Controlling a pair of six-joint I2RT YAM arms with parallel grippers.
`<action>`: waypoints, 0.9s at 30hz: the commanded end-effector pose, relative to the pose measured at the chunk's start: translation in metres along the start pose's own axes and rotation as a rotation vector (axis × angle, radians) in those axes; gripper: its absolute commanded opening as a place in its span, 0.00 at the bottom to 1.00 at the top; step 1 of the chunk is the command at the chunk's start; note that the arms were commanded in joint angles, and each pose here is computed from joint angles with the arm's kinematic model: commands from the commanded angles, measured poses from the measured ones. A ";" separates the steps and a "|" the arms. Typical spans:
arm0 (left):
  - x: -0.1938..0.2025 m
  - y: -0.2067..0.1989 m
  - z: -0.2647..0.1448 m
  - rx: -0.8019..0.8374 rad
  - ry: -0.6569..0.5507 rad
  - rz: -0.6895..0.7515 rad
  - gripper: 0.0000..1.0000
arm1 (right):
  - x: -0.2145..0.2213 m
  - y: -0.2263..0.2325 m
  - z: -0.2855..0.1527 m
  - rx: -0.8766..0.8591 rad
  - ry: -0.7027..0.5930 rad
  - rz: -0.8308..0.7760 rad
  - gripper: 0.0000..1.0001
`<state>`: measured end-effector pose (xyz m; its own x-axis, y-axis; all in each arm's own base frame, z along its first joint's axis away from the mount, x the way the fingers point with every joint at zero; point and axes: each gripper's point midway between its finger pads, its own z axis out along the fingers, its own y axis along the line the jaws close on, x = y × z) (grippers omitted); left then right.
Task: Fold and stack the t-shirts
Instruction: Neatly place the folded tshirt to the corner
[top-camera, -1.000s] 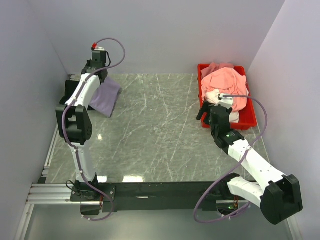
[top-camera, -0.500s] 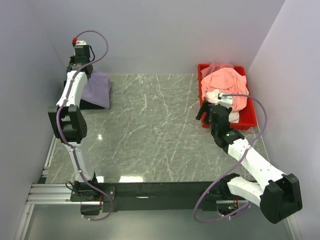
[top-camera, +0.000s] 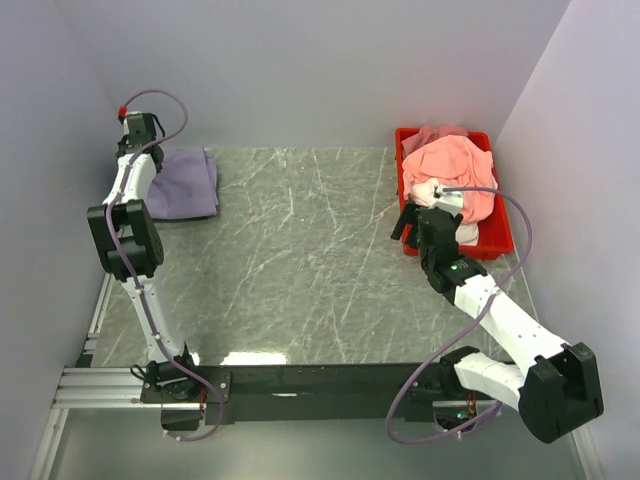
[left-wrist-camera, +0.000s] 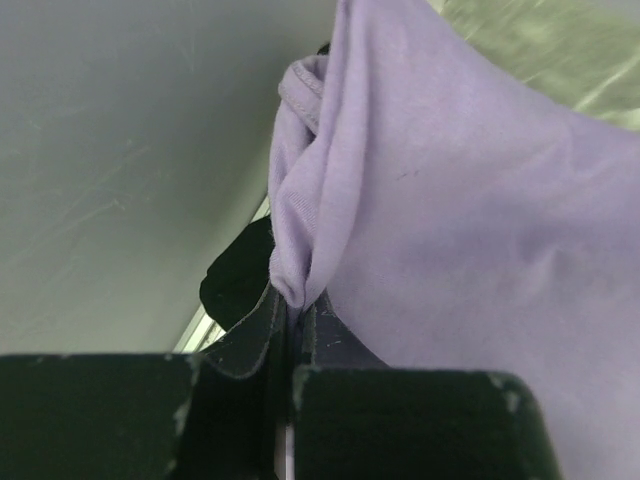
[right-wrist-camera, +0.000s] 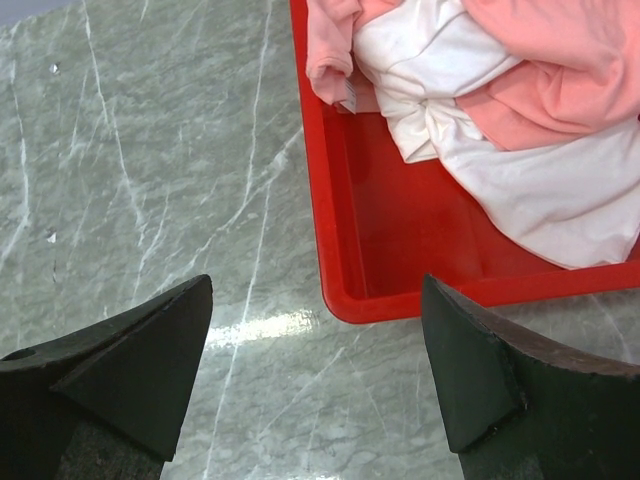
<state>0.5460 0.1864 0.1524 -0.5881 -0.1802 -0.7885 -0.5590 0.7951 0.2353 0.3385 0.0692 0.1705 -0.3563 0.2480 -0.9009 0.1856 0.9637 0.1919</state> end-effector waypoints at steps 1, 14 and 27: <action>-0.012 0.012 0.009 -0.059 -0.058 -0.057 0.01 | -0.025 0.006 -0.001 -0.006 -0.051 0.018 0.91; -0.019 0.027 0.039 -0.068 -0.122 -0.091 0.02 | -0.024 0.005 0.000 0.002 -0.042 0.010 0.90; -0.041 0.005 0.022 0.058 -0.151 -0.165 0.99 | -0.023 0.005 -0.001 0.003 -0.033 0.003 0.91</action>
<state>0.5669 0.2232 0.1193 -0.5115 -0.2188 -0.8309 -0.6197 0.7638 0.1804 0.3380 0.0688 0.1671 -0.3763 0.2367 -0.8958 0.1885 0.9662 0.1761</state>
